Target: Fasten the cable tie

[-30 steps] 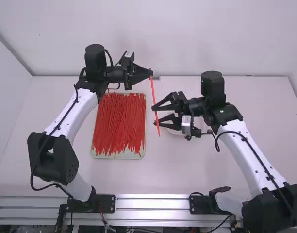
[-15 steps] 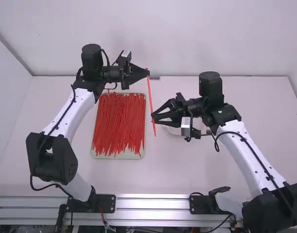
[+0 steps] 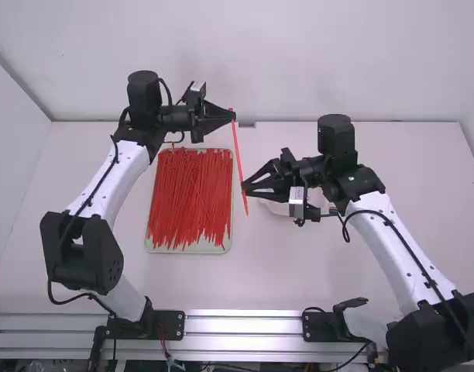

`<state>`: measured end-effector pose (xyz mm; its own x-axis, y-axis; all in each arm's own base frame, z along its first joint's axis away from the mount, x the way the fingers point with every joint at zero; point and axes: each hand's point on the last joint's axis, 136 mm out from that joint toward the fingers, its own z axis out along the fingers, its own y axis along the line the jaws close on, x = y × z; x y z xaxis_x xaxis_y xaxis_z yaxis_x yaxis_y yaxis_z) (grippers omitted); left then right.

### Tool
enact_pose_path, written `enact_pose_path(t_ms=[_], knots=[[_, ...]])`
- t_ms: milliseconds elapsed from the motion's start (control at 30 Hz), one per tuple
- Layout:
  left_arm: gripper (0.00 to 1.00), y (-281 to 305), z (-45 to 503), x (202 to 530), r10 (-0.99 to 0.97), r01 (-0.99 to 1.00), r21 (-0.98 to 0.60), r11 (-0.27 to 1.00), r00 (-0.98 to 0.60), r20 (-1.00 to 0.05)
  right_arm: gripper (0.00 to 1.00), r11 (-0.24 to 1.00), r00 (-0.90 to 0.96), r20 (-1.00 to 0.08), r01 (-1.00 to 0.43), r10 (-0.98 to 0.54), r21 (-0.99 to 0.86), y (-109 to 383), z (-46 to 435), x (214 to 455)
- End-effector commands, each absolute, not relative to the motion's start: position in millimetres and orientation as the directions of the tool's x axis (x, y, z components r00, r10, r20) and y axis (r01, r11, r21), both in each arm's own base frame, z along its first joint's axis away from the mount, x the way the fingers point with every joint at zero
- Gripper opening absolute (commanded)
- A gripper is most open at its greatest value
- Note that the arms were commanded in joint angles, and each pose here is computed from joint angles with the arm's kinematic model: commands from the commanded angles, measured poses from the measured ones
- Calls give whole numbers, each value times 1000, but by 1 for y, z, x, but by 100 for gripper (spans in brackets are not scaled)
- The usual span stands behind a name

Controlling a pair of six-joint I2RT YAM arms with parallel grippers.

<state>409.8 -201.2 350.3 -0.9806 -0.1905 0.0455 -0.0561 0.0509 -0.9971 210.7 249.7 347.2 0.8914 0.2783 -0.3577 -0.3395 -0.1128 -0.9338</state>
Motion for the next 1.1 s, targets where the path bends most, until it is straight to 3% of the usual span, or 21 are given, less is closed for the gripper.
enact_pose_path(t_ms=[0, 233, 900, 967, 1000, 1067], knots=[[2, -199, 355, 411, -190, -18, -998, 54, -982, 7, 16, -108, 889, -336, -318, 311, -942, 252, 356, 205], [2, -203, 355, 409, -180, -17, -998, 54, -984, 7, 9, -105, 892, -337, -320, 301, -942, 250, 356, 208], [2, -212, 356, 401, -138, -16, -999, 50, -990, 9, 13, -95, 908, -299, -284, 293, -954, 251, 358, 211], [2, -213, 356, 400, -137, -15, -999, 50, -991, 8, 9, -95, 908, -299, -284, 295, -954, 251, 358, 211], [2, -214, 356, 400, -135, -15, -999, 50, -991, 8, 0, -96, 907, -300, -285, 296, -954, 252, 358, 211], [2, -214, 356, 401, -139, -15, -999, 51, -990, 8, 0, -95, 908, -300, -285, 293, -954, 251, 358, 212]])
